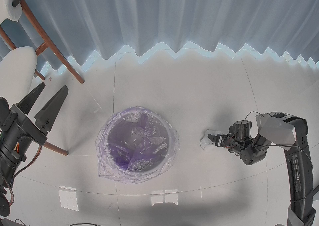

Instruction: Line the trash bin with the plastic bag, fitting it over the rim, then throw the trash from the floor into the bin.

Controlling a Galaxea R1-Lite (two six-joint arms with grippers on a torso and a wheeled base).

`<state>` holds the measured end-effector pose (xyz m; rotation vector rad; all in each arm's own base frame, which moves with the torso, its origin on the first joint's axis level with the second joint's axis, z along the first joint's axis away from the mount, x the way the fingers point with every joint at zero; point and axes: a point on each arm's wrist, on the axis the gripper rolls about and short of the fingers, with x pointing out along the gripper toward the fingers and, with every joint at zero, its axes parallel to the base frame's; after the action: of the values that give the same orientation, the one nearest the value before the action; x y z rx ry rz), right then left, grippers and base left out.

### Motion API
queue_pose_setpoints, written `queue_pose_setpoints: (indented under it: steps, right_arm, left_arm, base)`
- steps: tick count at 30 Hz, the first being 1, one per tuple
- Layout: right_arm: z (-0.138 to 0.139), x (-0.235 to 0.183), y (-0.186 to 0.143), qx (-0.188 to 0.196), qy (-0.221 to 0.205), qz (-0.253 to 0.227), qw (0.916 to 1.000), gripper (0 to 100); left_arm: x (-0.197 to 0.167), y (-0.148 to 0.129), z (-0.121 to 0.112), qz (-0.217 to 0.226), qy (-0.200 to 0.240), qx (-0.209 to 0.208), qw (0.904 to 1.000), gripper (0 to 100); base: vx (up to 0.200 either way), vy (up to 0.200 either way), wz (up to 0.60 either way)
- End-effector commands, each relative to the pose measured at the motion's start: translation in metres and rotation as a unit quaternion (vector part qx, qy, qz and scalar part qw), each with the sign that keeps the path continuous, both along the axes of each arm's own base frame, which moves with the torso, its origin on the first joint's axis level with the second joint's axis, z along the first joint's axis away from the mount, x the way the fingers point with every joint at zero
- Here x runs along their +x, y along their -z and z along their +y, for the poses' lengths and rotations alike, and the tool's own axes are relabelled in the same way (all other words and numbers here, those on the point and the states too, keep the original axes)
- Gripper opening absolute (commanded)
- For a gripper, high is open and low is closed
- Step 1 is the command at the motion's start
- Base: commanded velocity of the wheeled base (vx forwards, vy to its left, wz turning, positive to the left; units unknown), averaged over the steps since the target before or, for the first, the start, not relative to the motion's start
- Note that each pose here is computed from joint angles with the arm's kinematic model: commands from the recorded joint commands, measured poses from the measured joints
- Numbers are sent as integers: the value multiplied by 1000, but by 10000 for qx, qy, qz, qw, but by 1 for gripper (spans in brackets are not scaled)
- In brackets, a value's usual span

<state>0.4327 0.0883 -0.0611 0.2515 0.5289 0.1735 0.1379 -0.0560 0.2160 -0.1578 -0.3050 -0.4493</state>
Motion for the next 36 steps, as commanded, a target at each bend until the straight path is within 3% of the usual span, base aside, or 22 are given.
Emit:
queue_pose_setpoints:
  steps: [1, 5, 11, 14, 36]
  right_arm:
    - [1, 5, 1, 2, -11, 4, 10000, 100]
    - [1, 5, 1, 7, -8, 13, 10000, 100]
    - [3, 9, -1, -2, 32, -67, 10000, 100]
    - [3, 11, -2, 0, 39, -98, 9999, 100]
    - [5, 9, -1, -90, 72, 134, 9998, 100]
  left_arm:
    - [0, -1, 1, -19, 28, 10, 10000, 100]
    - [0, 0, -1, 32, 277, 8, 9996, 100]
    - [1, 2, -1, 190, 509, -127, 9984, 100]
    - [0, 1, 0, 207, 482, -114, 9986, 100]
    - [1, -14, 0, -53, 311, -302, 9990, 100]
  base:
    - [0, 0, 0]
    - [0, 0, 0]
    - [-200, -100, 0]
    - [-200, -200, 0]
    - [0, 0, 0]
